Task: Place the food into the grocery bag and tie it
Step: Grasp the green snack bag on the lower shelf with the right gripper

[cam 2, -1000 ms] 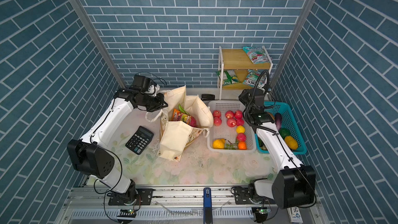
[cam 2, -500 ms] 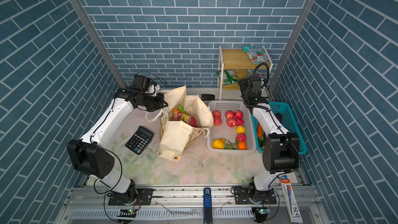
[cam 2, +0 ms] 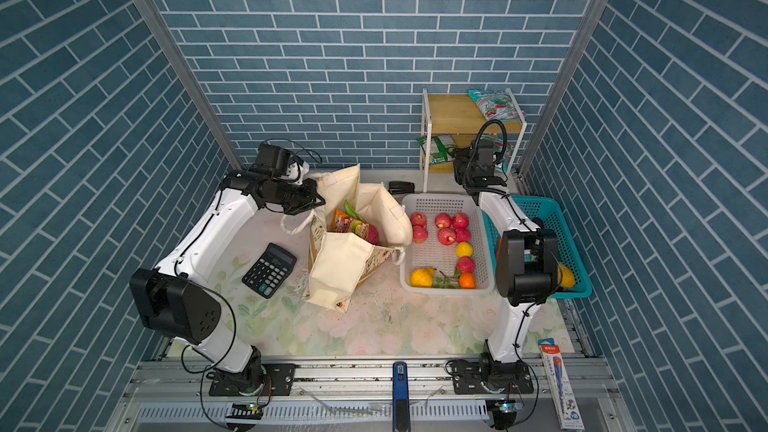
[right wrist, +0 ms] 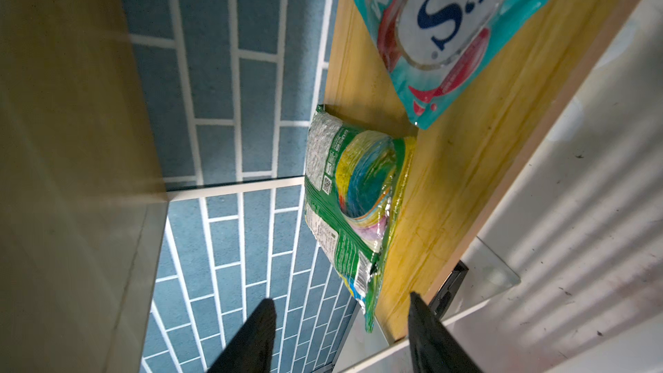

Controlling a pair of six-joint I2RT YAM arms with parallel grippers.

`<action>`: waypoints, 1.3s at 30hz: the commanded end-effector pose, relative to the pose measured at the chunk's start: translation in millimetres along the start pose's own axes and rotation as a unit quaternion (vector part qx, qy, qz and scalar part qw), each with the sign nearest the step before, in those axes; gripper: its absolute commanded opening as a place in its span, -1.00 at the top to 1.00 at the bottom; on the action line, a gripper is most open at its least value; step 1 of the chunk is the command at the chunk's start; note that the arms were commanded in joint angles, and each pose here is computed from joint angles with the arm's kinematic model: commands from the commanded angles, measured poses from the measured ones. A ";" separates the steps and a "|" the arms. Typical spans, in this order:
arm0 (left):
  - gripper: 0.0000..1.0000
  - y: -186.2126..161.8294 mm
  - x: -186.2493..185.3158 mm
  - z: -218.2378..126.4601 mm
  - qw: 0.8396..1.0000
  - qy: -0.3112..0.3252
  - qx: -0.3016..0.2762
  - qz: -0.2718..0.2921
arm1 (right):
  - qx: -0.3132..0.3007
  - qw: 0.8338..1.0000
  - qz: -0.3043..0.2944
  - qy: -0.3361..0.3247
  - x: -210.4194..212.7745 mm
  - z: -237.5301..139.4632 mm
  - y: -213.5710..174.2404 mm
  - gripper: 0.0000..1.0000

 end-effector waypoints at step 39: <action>0.91 22.5 -3.9 20.8 1.000 -0.013 0.008 0.012 | 0.007 0.999 0.039 -0.026 -18.6 67.3 7.8 0.50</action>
Point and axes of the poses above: each gripper's point midway between its finger pads, its own z axis out along the fingers, its own x axis along the line the jaws close on, y = z × x, the point moved 10 cm from there along -z, back along the fingers, and after that the axes turned 9 degrees about z, right-handed, at the moved point
